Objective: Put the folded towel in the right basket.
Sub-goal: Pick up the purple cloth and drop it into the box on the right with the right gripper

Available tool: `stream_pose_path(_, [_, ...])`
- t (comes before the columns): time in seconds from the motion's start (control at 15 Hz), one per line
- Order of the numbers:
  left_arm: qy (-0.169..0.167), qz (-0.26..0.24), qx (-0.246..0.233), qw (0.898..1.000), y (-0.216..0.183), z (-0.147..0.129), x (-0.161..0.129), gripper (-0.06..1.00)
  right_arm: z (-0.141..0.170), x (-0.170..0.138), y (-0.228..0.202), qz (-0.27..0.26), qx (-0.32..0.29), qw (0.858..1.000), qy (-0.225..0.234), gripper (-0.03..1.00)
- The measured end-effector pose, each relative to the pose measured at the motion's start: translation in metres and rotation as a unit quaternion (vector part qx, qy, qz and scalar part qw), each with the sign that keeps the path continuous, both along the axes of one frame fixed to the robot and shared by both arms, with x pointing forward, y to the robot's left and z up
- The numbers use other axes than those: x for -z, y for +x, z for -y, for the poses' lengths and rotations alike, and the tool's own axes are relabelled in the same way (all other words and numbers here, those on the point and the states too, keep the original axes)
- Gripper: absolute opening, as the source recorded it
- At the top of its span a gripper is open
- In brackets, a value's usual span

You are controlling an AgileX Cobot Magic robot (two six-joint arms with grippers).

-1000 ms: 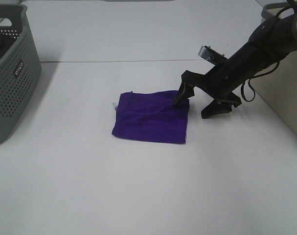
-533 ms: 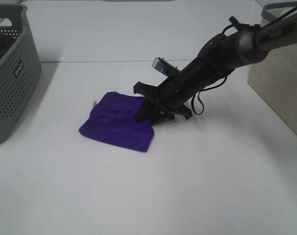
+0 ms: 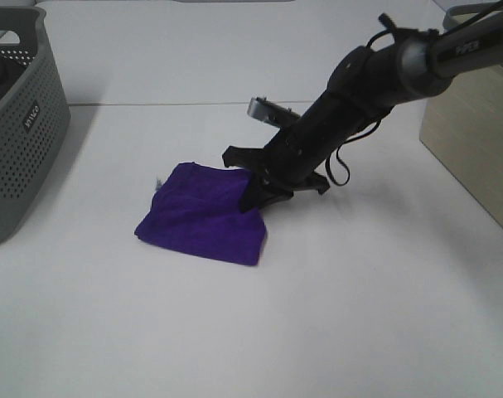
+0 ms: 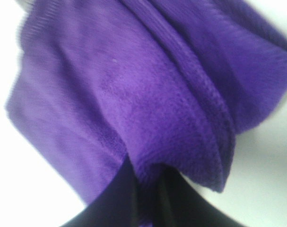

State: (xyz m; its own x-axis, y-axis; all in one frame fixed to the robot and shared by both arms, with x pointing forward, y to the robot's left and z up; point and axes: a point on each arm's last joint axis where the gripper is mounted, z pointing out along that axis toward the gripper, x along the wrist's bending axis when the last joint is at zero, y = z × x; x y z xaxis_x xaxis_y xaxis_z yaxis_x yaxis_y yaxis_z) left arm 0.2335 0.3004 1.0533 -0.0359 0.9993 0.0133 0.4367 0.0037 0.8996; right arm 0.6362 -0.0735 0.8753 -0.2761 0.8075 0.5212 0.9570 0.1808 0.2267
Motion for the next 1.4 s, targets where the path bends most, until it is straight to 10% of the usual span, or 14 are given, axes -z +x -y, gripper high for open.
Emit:
stream_pose_path(0.47, [0.000,0.000,0.000,1.000,0.000,0.000,0.000,0.99,0.054,-0.214,0.004,0.185,-0.008,0.980,0.067,0.05])
stream_pose_path(0.67, [0.000,0.000,0.000,1.000,0.000,0.000,0.000,0.99,0.165,-0.320,0.016,0.303,0.114,0.946,-0.023,0.05])
stream_pose_path(0.93, [0.000,0.000,0.000,1.000,0.000,0.000,0.000,0.99,0.275,-0.341,0.011,0.315,0.238,0.912,-0.110,0.05])
stream_pose_path(1.2, [0.000,0.000,0.000,1.000,0.000,0.000,0.000,0.99,0.329,-0.315,0.015,0.260,0.283,0.912,-0.139,0.06])
stream_pose_path(1.4, [0.000,0.000,0.000,1.000,0.000,0.000,0.000,0.99,0.346,-0.271,0.033,0.188,0.295,0.921,-0.173,0.34])
